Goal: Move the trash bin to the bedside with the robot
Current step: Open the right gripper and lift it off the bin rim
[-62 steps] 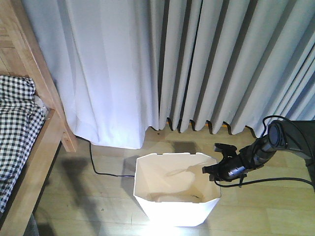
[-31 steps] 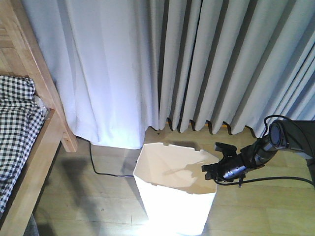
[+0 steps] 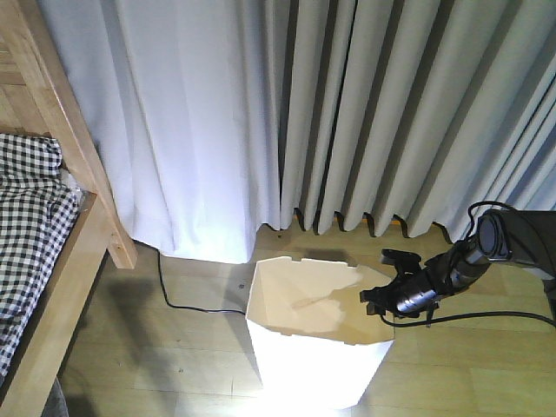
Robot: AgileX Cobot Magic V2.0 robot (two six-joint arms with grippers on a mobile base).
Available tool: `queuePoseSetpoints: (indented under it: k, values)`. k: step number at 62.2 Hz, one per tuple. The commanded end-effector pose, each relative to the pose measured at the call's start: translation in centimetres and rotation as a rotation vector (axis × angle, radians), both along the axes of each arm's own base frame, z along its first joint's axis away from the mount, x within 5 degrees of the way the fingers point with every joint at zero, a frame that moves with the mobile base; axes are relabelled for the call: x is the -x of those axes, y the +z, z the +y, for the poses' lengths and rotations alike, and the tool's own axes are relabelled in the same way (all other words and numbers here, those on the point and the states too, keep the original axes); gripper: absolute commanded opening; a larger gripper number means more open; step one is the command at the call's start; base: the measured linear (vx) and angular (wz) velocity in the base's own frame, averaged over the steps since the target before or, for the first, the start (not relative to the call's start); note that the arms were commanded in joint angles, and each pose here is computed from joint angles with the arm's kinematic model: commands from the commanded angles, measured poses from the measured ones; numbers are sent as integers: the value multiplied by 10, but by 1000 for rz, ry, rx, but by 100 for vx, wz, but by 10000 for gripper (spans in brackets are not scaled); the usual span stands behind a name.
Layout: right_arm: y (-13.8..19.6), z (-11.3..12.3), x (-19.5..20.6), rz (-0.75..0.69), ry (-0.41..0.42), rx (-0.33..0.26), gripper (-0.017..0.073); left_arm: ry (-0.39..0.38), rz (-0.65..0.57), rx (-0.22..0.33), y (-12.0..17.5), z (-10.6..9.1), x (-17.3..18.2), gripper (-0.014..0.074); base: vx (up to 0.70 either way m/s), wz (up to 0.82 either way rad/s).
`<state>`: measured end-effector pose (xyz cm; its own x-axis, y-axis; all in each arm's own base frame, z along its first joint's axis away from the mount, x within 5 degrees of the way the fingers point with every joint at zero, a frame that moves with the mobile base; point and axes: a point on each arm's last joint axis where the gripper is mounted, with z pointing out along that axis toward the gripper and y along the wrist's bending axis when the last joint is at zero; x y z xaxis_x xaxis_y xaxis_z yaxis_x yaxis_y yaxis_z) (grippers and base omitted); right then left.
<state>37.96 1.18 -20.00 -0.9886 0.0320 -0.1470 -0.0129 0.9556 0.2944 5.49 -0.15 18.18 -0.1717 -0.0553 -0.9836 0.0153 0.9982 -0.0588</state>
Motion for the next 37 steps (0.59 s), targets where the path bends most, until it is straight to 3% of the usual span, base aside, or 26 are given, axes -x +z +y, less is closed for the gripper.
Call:
queuePoseSetpoints:
  k: [1, 15, 25, 31, 37]
  values:
    - [41, -7, -32, -101, -8, -15, 407, -4, -54, 14, -3, 0, -1, -6, 0, 0]
    - [59, -28, -37, -88, -78, -11, 407, -4, -54, 14, -3, 0, -1, -6, 0, 0]
    - [82, -41, -25, -103, -56, 123, 405, -4, -54, 14, -3, 0, -1, -6, 0, 0]
    - [111, -48, -20, -146, -39, 218, 405, -4, -54, 14, -3, 0, -1, -6, 0, 0]
    - [151, -51, -16, -202, -19, 272, 405, -4, -54, 14, -3, 0, -1, -6, 0, 0]
